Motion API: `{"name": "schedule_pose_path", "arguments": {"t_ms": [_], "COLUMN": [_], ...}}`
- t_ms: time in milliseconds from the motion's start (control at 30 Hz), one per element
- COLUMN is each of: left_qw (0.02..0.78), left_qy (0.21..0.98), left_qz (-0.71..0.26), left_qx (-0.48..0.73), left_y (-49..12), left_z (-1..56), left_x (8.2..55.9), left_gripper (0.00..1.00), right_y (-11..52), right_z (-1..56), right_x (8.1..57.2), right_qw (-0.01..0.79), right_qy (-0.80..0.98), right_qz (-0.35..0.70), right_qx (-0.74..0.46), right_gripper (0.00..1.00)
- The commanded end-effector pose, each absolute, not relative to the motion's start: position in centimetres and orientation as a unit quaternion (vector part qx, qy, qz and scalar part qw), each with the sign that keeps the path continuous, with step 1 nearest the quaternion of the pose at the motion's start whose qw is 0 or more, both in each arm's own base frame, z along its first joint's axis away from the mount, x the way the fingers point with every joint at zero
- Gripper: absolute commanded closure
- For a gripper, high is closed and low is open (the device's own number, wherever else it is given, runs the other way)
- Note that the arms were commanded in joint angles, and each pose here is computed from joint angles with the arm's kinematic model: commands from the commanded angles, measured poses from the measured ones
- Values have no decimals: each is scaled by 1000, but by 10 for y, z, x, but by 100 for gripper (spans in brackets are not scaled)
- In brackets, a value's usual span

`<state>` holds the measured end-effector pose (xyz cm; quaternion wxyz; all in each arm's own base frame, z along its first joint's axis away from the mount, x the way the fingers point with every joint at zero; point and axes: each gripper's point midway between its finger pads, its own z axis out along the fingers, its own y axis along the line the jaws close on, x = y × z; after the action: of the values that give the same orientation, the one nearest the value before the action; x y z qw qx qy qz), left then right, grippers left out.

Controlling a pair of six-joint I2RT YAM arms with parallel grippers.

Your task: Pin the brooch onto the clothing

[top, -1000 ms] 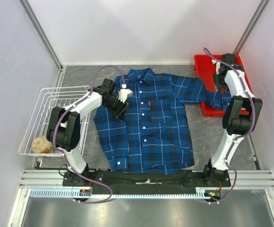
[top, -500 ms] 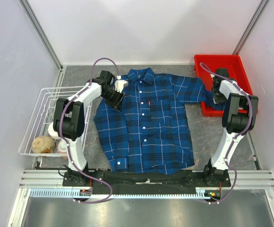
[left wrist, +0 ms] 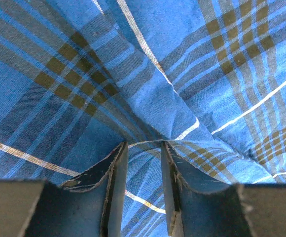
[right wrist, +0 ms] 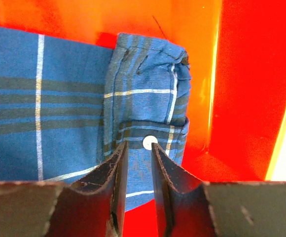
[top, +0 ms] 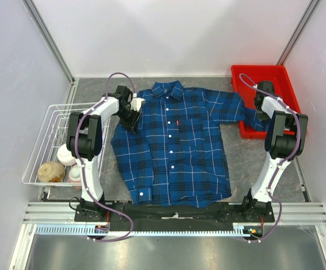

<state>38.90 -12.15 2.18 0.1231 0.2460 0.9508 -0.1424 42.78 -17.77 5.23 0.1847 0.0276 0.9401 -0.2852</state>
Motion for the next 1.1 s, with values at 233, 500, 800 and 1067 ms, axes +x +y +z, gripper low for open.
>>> {"name": "schedule_pose_path", "arguments": {"t_ms": [233, 500, 800, 1067], "left_qw": [224, 283, 257, 233], "left_qy": [912, 867, 883, 910], "left_qz": [-238, -284, -270, -224], "left_qx": [248, 296, 284, 259], "left_y": [-162, -221, -233, -213], "left_z": [92, 134, 98, 63], "left_x": [420, 448, 461, 467], "left_gripper": [58, 57, 56, 57], "right_y": [-178, -170, -178, -178], "right_z": [61, 66, 43, 34], "right_x": [443, 453, 459, 463], "right_qw": [216, 229, 213, 208], "right_qy": [944, 947, 947, 948], "right_qz": [-244, -215, -232, -230], "right_qx": [48, 65, 69, 72], "right_gripper": [57, 56, 56, 61]}}
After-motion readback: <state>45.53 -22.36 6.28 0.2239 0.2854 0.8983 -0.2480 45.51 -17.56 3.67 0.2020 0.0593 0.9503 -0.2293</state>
